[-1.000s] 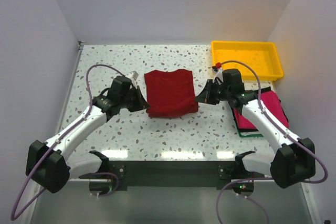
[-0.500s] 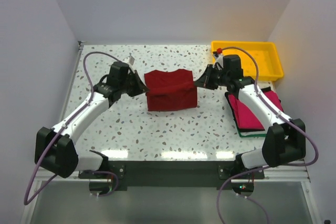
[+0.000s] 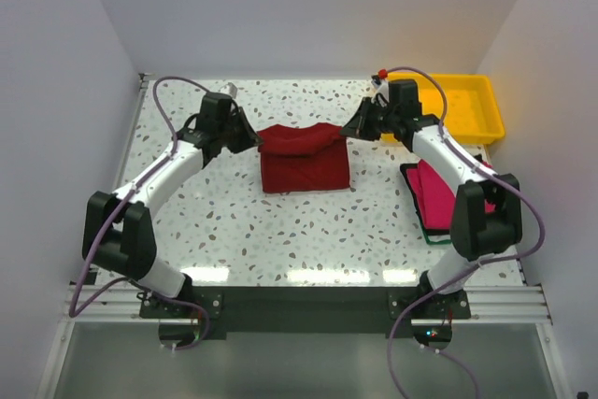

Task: Fold and stack the t-shirts
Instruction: Fold the tshirt

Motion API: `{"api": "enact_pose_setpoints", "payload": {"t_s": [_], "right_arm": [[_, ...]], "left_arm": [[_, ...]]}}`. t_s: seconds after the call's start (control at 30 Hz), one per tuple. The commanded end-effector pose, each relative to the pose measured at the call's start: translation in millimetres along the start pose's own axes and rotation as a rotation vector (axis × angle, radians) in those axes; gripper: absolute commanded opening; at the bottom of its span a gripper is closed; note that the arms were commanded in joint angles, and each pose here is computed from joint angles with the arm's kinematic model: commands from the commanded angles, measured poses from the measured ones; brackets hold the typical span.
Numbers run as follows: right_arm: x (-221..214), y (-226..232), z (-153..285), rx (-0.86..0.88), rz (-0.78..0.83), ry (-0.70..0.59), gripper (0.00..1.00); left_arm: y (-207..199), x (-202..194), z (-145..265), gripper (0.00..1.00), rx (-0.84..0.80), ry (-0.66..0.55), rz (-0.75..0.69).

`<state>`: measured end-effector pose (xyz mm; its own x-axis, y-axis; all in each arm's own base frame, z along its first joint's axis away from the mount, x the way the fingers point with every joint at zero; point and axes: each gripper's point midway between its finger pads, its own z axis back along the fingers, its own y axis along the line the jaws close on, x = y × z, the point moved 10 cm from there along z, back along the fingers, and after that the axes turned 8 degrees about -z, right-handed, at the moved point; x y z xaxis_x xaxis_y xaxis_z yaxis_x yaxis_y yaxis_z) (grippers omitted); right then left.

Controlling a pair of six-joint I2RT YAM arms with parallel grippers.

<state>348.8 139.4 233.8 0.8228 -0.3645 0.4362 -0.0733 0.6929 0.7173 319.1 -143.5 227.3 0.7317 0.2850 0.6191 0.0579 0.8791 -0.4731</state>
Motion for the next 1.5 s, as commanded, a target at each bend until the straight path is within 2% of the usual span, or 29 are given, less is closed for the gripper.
{"api": "enact_pose_setpoints", "payload": {"t_s": [0.0,0.33,0.8,1.03,1.27,1.47], "right_arm": [[24.0,8.1,-10.1,0.053,0.062,-0.062,0.00],[50.5,-14.3,-73.5,0.063,0.053,-0.043,0.00],[61.7,-44.9,-119.1,0.068,0.020,-0.049,0.00],[61.2,-49.0,-119.0,0.028,0.015,-0.075,0.00],[60.8,-27.0,-84.9,0.058,0.051,-0.125,0.00],[51.7,-23.0,-61.2,0.011,0.053,-0.150,0.00]], "left_arm": [[-3.6,29.5,-8.7,0.00,-0.005,-0.109,-0.023],[20.9,41.9,-56.1,0.00,0.039,-0.072,0.004],[49.1,49.4,-103.0,0.00,0.027,-0.058,0.025],[50.9,57.1,-119.2,0.00,-0.017,-0.037,0.012],[42.8,54.2,-93.3,0.00,-0.054,-0.075,0.002],[37.9,55.8,-82.6,0.00,-0.080,-0.100,-0.019]]}}
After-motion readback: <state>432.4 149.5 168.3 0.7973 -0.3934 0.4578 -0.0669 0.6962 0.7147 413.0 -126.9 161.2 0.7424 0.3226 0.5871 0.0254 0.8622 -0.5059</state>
